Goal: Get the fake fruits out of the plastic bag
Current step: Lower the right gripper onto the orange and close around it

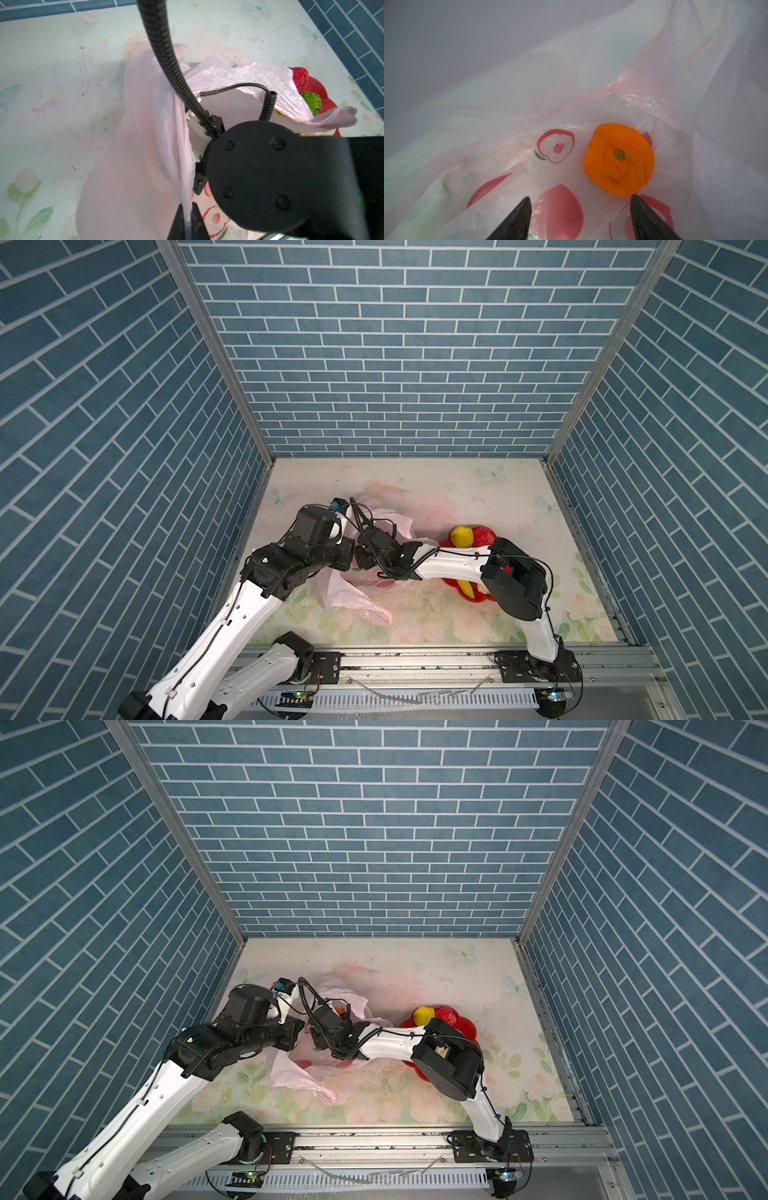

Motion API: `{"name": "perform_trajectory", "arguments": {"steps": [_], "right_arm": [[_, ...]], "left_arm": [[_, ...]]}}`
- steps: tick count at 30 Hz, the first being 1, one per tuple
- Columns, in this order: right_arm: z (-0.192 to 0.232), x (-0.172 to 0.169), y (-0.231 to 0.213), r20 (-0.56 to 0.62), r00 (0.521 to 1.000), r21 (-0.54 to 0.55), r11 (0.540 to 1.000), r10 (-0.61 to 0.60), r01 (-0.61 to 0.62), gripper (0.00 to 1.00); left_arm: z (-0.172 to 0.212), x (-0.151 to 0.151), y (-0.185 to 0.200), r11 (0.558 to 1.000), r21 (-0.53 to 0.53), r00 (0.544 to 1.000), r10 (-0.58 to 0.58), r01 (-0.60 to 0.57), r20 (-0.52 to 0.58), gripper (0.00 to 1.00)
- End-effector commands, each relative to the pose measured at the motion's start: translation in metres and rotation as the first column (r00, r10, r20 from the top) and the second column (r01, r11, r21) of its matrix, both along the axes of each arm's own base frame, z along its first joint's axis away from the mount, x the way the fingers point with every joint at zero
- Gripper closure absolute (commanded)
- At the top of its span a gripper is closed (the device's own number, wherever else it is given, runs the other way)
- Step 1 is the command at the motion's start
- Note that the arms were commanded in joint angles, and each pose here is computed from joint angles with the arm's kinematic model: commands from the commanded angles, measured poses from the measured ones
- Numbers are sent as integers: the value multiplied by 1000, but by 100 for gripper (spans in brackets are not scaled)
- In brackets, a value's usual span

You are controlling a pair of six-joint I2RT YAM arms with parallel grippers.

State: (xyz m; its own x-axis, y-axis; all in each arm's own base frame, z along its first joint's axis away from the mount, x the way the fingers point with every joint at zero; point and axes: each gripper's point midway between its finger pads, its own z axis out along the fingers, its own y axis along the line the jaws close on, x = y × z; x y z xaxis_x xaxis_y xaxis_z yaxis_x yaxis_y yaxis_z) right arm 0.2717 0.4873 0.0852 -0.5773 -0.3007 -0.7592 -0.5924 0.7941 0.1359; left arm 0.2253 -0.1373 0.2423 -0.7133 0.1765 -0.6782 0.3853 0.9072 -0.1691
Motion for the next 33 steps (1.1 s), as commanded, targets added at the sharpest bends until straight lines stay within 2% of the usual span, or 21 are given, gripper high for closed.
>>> {"name": "perform_trajectory", "arguments": {"steps": [1,15,22,24,33], "right_arm": [[8,13,6,25,998,38,998,-51,50,24],[-9,39,5,-27,991,149,980,-130,133,23],[-7,47,16,-25,991,251,959,-130,132,23],[-23,49,17,-34,990,232,963,-134,139,23],[-34,63,21,-44,982,246,951,-184,189,23]], "left_arm": [[5,-4,-1,999,3,999,-39,39,15,90],[-15,-6,-10,997,-7,996,-76,75,-40,91],[-21,-12,-12,996,-25,994,-90,89,-61,91],[-24,-14,-12,995,-32,994,-93,91,-65,91],[-34,-21,-19,989,-70,987,-136,130,-82,91]]}}
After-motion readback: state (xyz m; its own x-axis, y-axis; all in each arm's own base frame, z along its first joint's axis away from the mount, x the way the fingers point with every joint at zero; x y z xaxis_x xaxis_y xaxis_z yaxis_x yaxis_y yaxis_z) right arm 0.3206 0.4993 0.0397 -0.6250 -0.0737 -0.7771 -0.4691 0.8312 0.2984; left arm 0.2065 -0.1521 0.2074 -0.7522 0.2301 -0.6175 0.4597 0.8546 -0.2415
